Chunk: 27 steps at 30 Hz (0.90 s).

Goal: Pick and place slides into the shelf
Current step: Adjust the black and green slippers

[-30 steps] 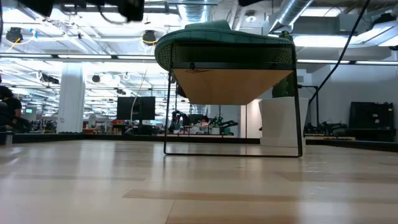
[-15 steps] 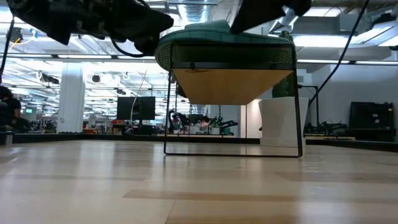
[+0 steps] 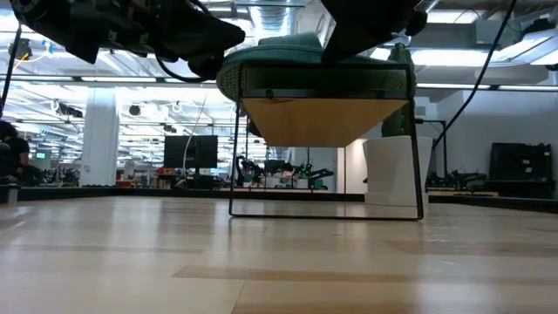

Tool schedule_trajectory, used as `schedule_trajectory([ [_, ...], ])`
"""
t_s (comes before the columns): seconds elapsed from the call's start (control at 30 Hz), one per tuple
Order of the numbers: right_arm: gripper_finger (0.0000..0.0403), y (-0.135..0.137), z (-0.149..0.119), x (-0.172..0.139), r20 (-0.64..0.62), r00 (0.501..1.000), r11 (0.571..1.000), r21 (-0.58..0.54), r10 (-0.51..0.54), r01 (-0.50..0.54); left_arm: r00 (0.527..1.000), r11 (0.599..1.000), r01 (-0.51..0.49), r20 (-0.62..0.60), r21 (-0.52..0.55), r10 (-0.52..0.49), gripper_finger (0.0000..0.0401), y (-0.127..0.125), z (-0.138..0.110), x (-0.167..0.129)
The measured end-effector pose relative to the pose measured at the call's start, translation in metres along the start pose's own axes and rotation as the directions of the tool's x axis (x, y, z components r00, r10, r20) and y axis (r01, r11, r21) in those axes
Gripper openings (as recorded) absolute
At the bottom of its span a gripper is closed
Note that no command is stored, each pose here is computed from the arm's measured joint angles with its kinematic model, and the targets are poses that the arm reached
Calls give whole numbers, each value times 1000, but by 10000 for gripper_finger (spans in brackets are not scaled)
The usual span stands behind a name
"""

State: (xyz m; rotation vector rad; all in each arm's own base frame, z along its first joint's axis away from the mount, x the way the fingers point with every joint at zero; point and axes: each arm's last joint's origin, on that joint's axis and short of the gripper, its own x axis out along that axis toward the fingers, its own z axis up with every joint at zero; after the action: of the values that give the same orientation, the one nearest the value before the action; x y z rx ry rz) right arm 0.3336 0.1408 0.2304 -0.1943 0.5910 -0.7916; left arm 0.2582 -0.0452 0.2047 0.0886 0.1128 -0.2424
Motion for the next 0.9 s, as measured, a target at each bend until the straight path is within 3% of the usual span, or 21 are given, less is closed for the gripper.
schedule_trajectory([
  [0.6, 0, 1, 0, -1, -3, 1000, 1000, 16, 16, -16, 999, 999, -32, -27, 2, 32, 0, 1, -2, 0],
  [0.9, 0, 12, -6, -24, 60, 997, 998, 4, 54, -55, 984, 988, -142, -96, 61, 147, 0, 4, -8, -1],
])
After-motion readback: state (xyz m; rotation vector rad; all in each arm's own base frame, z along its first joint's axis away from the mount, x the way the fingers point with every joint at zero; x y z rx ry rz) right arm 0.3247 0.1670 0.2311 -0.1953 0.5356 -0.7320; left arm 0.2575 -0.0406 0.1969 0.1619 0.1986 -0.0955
